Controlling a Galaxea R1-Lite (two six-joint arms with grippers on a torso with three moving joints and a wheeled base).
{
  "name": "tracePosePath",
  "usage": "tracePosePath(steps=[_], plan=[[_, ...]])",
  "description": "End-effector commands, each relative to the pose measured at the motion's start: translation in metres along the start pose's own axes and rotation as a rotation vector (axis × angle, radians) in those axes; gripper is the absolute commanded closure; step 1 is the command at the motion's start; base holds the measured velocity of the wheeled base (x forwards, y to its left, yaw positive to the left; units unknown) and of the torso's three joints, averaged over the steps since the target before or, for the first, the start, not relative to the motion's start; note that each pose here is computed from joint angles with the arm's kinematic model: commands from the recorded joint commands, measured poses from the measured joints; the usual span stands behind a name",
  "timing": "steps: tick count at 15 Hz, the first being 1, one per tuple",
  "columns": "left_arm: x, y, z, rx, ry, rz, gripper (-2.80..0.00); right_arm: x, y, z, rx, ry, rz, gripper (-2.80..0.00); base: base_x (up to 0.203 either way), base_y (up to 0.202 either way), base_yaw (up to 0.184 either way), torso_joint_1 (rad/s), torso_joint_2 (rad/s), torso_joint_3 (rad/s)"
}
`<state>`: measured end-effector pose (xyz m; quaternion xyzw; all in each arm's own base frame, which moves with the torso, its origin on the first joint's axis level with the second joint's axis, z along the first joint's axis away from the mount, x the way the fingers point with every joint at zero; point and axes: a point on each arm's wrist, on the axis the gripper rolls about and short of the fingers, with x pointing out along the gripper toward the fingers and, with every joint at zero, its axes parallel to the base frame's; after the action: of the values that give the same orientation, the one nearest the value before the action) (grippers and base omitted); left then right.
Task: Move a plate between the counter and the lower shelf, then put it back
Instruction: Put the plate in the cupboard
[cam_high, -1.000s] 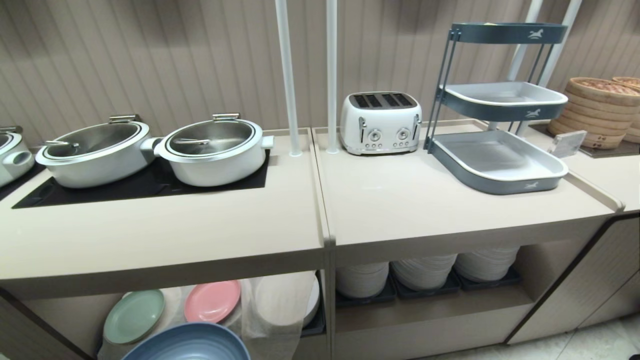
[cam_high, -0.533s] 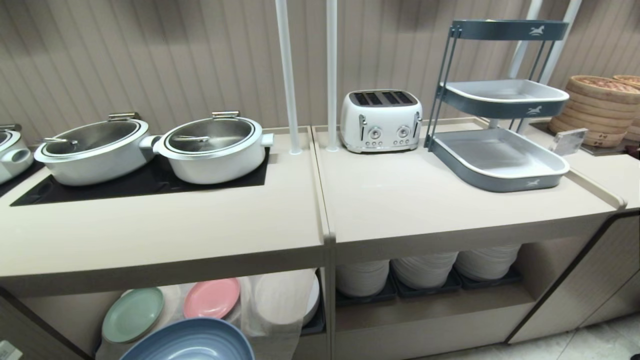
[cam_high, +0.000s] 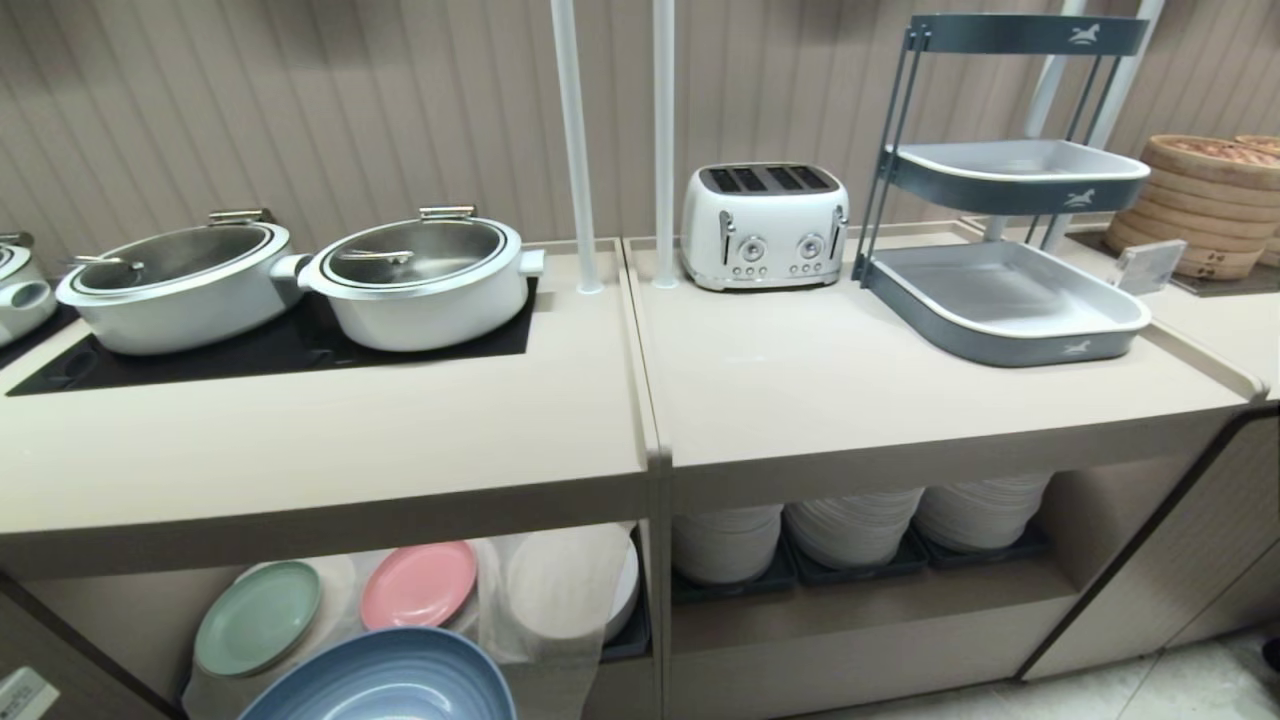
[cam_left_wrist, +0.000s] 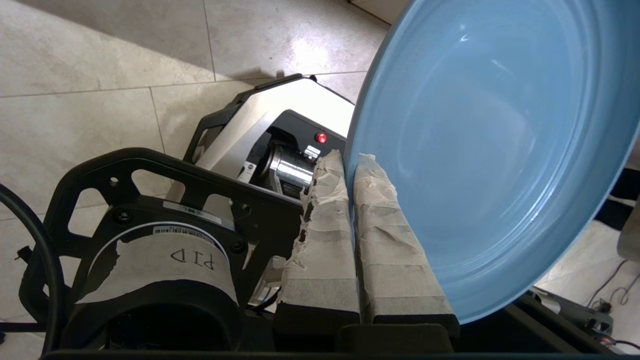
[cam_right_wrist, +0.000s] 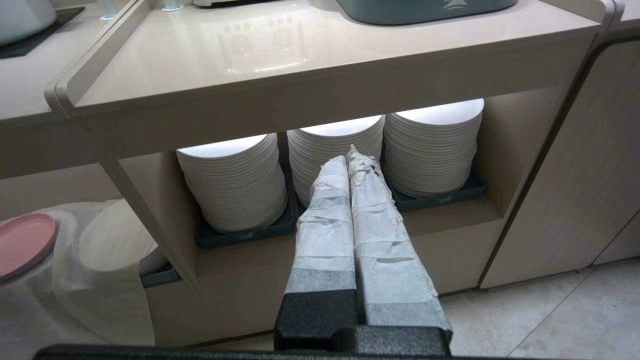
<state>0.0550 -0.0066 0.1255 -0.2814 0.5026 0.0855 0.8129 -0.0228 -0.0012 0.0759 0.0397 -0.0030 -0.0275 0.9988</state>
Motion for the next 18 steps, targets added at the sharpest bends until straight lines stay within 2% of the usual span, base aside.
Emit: tracePosePath(steps=[1,13,18], plan=[[0.0006,-0.0001,0.0003,-0.004,0.006,0.004,0.0,0.0,0.0,0.0001,0.0,-0.001,0.0,0.0,0.0,0.0,0.0,-0.131,0.31,0.16],[0.0005,0.0002,-0.0002,-0.005,0.004,0.005,0.0,0.0,0.0,0.0001,0.0,-0.001,-0.001,0.0,0.0,0.0,0.0,-0.154,0.34,0.177],[0.0013,0.0008,-0.0008,-0.006,0.01,0.007,0.0,0.0,0.0,0.0001,0.0,-0.001,-0.001,0.0,0.0,0.0,0.0,-0.215,0.47,0.248]])
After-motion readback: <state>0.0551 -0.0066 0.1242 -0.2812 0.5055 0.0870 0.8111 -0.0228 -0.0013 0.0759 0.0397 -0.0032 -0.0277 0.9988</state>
